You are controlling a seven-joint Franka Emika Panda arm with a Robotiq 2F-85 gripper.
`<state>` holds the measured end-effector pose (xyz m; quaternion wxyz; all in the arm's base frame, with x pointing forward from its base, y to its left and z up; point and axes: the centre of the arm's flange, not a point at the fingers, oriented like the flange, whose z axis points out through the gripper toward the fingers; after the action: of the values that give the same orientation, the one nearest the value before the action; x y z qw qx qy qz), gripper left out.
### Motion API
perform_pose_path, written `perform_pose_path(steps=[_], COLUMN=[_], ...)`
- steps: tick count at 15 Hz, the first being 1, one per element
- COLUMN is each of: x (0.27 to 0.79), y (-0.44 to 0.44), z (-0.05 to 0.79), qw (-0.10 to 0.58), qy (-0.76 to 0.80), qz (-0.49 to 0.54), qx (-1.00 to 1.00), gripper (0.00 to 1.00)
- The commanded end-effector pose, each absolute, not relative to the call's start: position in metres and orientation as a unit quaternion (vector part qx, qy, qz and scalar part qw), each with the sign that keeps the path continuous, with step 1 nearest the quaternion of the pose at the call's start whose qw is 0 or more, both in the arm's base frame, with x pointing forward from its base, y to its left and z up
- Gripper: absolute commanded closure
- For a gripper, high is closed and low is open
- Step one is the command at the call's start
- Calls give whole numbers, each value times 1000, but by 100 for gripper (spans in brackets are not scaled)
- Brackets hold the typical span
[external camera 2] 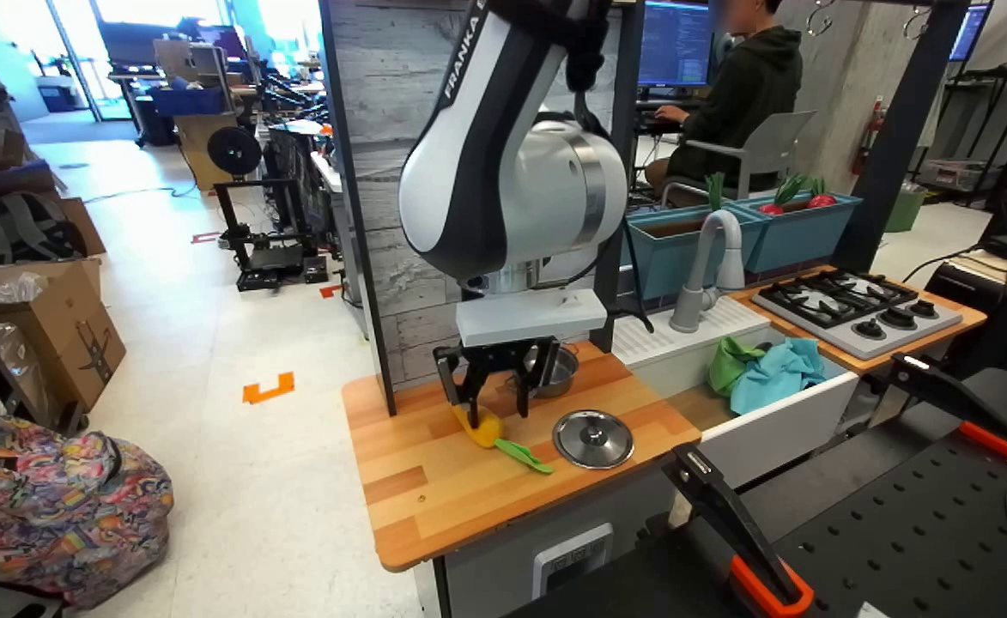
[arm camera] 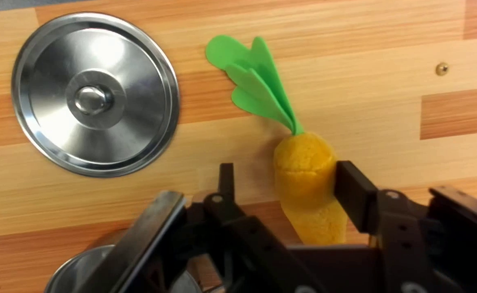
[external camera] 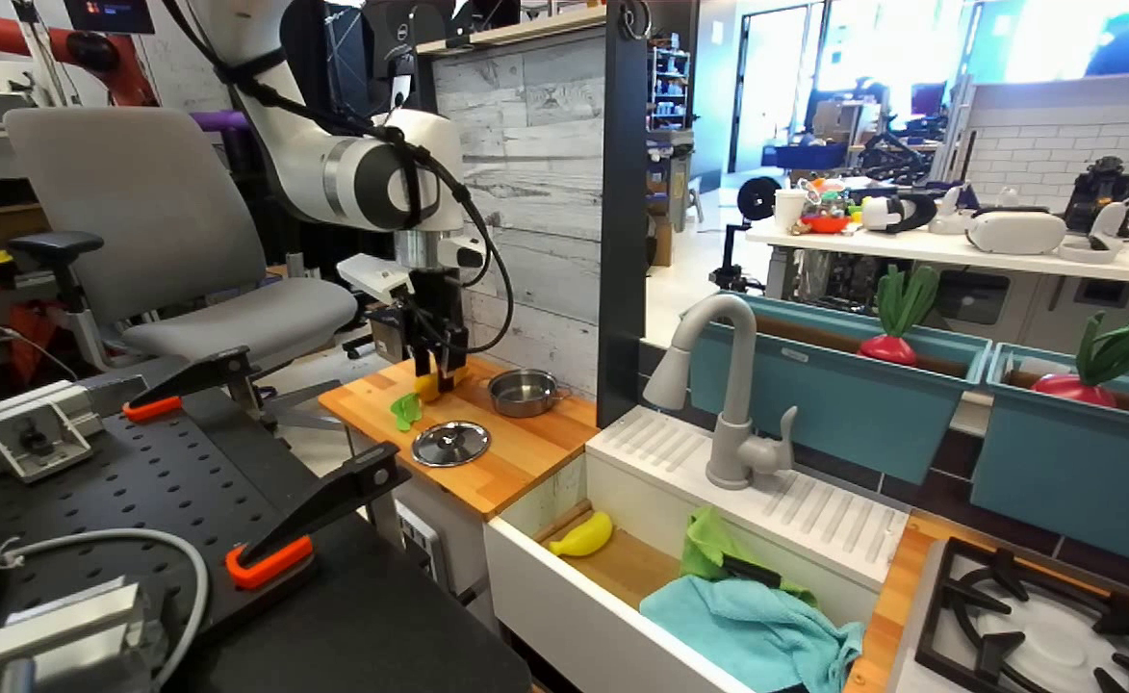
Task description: Remove the silver lid from the silver pot and put the carrot inside the pot
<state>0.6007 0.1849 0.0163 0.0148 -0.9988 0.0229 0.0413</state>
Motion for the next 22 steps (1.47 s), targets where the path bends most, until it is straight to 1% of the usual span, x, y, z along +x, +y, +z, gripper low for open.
perform_pose_path(steps=[1,5,6,7,9,10,14,18,22], x=[612,609,608,605,599,596,591,606,628], y=[189,190,190,191,192,191,180,159,127], z=[7,13,16,21,32,39,67,93,101], qw=[21,16,17,16,17,20,29,42,46], qy=[22,18,17,19,15,13,13,22,35], qz=[36,29,28,24,21,19,7,-30,-47], qx=[-999,-999,-999,-999,-1000,-1000,-999,-998,-997], gripper=[66,96,99,100,97,99,98,98,98])
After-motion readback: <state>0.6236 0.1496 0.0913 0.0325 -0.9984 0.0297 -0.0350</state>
